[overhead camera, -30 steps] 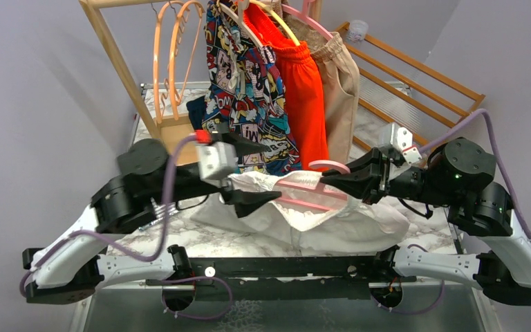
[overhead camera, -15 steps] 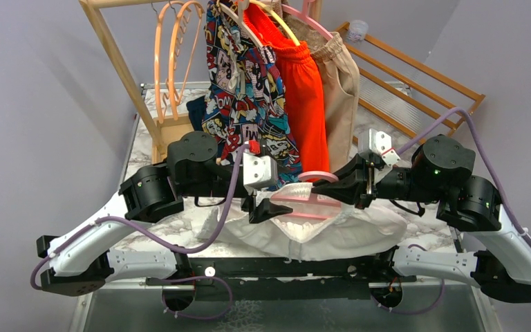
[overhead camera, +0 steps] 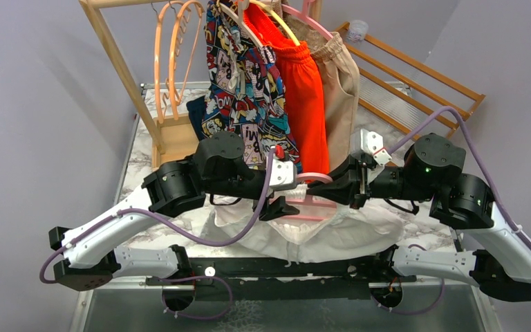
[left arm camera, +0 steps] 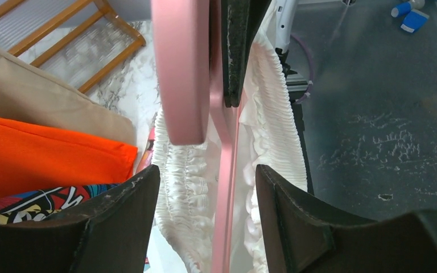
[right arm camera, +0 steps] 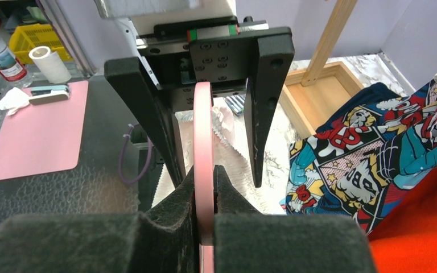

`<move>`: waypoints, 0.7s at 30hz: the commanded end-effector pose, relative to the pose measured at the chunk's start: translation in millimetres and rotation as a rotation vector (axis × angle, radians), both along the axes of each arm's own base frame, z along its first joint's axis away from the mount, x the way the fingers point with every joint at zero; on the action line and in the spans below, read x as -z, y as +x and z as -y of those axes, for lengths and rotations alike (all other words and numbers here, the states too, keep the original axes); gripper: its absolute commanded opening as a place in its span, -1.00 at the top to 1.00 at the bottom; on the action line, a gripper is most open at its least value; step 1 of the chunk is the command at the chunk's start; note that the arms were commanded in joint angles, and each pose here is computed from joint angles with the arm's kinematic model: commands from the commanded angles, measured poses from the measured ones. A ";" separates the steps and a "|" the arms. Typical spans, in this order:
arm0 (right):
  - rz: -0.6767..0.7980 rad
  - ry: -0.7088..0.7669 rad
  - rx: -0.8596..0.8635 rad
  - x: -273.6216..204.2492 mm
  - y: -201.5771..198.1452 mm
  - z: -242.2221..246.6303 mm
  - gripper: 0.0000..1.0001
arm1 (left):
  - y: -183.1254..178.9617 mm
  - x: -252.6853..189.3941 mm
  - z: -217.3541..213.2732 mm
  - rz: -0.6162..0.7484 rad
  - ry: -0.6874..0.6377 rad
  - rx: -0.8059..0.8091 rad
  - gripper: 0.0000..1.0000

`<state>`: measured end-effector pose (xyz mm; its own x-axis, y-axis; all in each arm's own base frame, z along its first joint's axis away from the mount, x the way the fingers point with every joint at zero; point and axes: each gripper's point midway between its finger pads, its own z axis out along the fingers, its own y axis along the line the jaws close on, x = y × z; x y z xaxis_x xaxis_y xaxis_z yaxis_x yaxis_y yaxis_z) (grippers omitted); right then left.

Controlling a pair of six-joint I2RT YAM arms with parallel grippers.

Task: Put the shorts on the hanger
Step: Hang the shorts on the hanger.

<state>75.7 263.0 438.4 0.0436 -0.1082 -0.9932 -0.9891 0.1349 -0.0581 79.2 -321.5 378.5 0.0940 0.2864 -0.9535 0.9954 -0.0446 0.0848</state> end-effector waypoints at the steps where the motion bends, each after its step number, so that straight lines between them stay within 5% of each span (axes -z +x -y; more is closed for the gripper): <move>1: 0.025 0.078 -0.037 -20.0 -5.6 -4.2 0.98 | -3.9 8.3 3.3 0.004 0.011 0.038 -0.25; 11: 0.024 0.080 -0.044 -18.7 -4.9 -8.1 0.98 | 5.6 18.8 4.4 0.017 0.019 -0.010 0.44; 15: 0.013 0.074 -0.053 -15.0 -5.4 -11.1 0.99 | 10.1 17.8 2.5 0.032 0.006 -0.039 0.95; 18: 0.012 0.067 -0.042 -13.6 -3.1 -11.5 0.95 | 14.6 15.3 -0.5 0.052 -0.008 -0.069 1.00; 21: 0.018 0.062 -0.014 -14.8 0.9 -8.3 0.23 | 21.6 6.9 -8.4 0.085 -0.036 -0.123 1.00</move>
<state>78.4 271.6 432.0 0.0357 -0.1164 -0.9926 -0.9908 0.1258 -0.0504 81.4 -319.4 348.2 0.0915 0.3350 -0.9378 0.9958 -0.0353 0.0846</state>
